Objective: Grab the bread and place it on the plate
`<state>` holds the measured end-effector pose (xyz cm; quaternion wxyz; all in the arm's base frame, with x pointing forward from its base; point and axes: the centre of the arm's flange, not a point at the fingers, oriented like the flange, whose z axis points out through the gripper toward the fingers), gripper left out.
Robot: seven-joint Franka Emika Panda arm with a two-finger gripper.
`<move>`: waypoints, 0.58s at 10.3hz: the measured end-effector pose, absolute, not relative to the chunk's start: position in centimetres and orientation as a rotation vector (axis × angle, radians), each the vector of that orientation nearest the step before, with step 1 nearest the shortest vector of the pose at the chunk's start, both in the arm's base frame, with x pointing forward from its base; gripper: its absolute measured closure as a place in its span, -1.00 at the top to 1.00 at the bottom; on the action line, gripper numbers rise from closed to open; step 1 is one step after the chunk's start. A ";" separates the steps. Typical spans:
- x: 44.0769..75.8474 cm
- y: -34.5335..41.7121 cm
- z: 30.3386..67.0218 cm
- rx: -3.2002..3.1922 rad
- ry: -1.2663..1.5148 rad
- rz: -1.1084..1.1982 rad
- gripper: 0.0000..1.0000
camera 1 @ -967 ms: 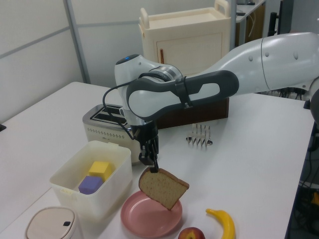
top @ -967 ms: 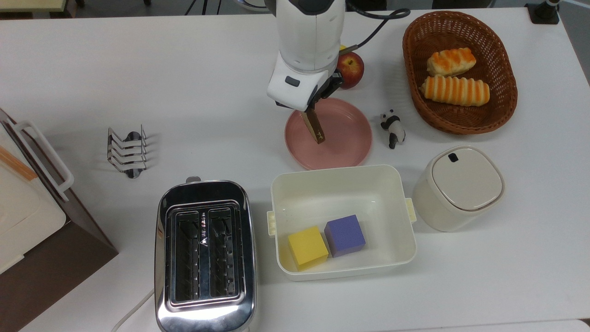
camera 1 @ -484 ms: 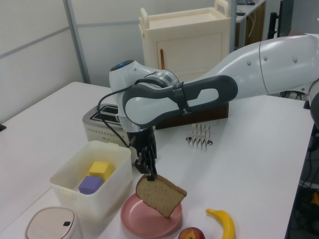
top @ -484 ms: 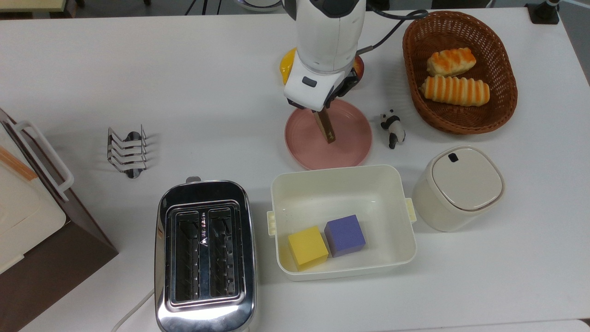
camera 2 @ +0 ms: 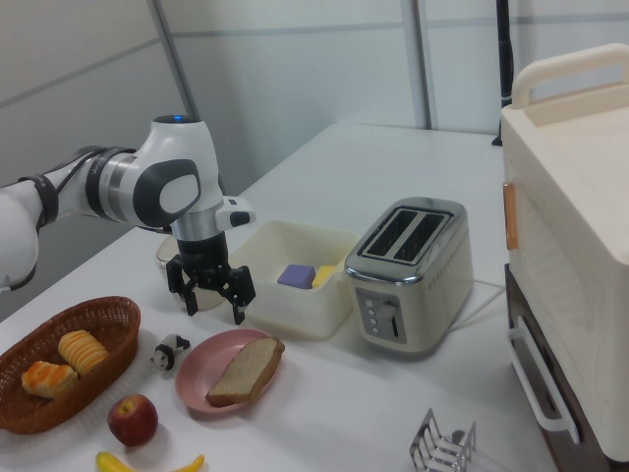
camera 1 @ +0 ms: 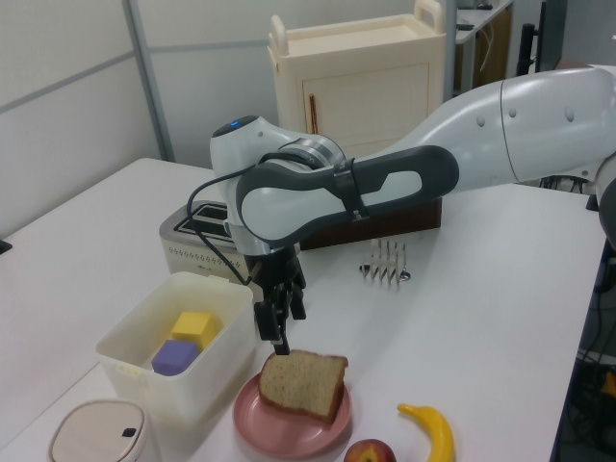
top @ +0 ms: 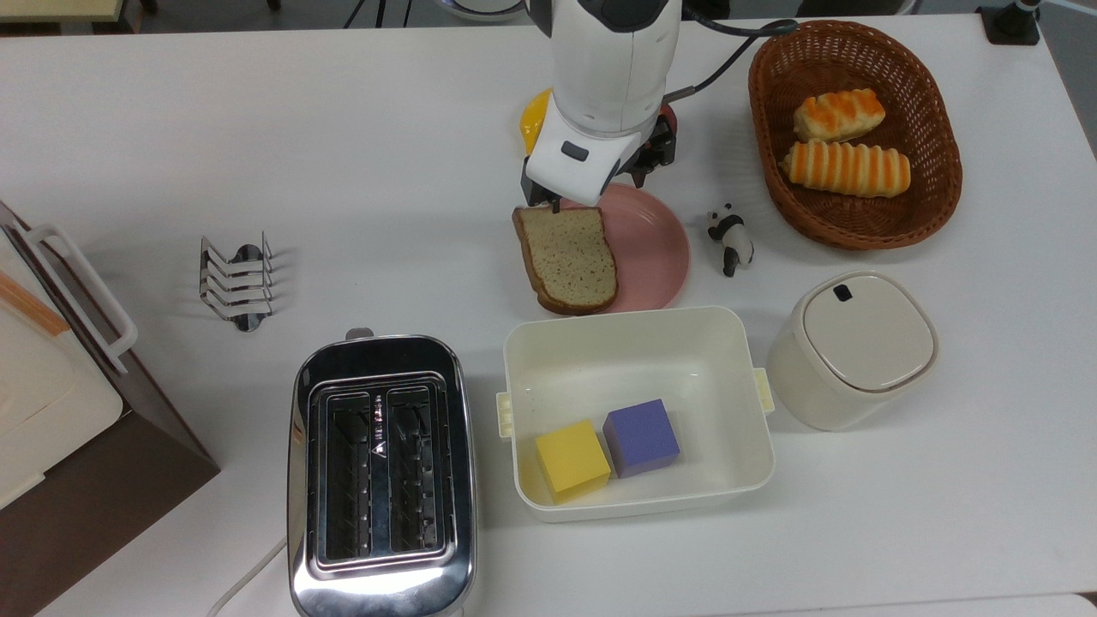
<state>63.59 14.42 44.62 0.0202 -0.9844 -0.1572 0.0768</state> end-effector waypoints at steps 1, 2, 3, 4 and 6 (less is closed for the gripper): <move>63.6 14.3 44.7 -3.055 -0.484 0.235 1.00; 63.7 14.0 44.9 -3.057 -0.476 0.231 1.00; 63.9 13.6 45.1 -3.061 -0.467 0.221 1.00; 64.1 13.0 45.8 -3.065 -0.450 0.202 1.00; 64.6 10.3 48.1 -3.075 -0.387 0.135 1.00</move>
